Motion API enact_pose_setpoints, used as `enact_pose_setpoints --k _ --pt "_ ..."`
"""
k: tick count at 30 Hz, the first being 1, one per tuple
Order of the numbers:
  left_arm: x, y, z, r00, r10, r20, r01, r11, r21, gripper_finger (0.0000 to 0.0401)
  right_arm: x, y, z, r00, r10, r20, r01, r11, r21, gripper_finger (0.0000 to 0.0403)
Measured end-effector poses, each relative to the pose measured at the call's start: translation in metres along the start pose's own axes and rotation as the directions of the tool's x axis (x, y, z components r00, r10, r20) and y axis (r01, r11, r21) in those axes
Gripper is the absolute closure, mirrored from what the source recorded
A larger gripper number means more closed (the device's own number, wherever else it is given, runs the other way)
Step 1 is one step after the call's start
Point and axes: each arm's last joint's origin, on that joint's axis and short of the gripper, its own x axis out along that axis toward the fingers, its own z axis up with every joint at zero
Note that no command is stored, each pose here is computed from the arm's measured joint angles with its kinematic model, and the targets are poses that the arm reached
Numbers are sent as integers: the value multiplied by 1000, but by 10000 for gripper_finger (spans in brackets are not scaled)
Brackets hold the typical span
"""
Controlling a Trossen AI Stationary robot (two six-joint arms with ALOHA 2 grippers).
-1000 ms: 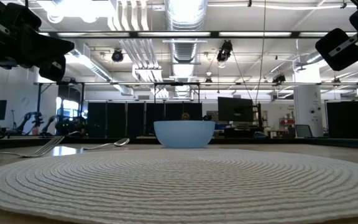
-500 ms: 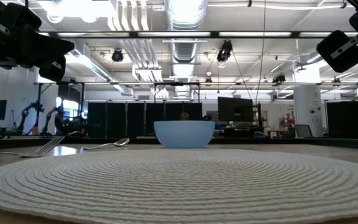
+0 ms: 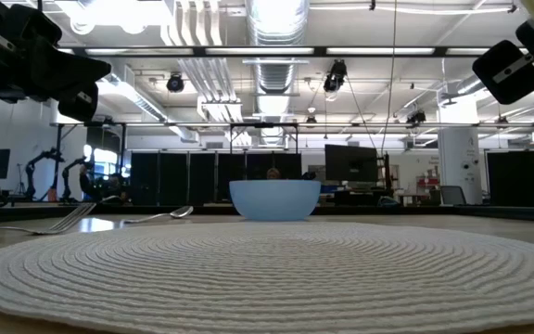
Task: Pick & Place Utensil
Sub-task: Move the brown cup to the top right of the white mat
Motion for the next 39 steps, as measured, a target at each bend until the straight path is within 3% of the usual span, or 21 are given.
enact_pose_setpoints --k 11,23,28,33,39 --pt "0 0 0 1000 0 0 0 1000 -20 401 -14 12 20 1000 9 22 -8 1000 -23 290" --pt "0 0 0 1000 0 0 0 1000 -22 401 -65 45 92 967 -254 20 254 967 -16 289" --pt "0 0 0 1000 1 0 -1 1000 -20 401 -87 61 125 934 -358 14 358 934 -18 284" --pt "0 0 0 1000 8 1 -8 1000 -15 401 -100 72 152 864 -500 -49 499 866 -39 276" --pt "0 0 0 1000 9 1 -9 1000 -15 401 -84 79 178 801 -570 -183 573 818 -39 266"
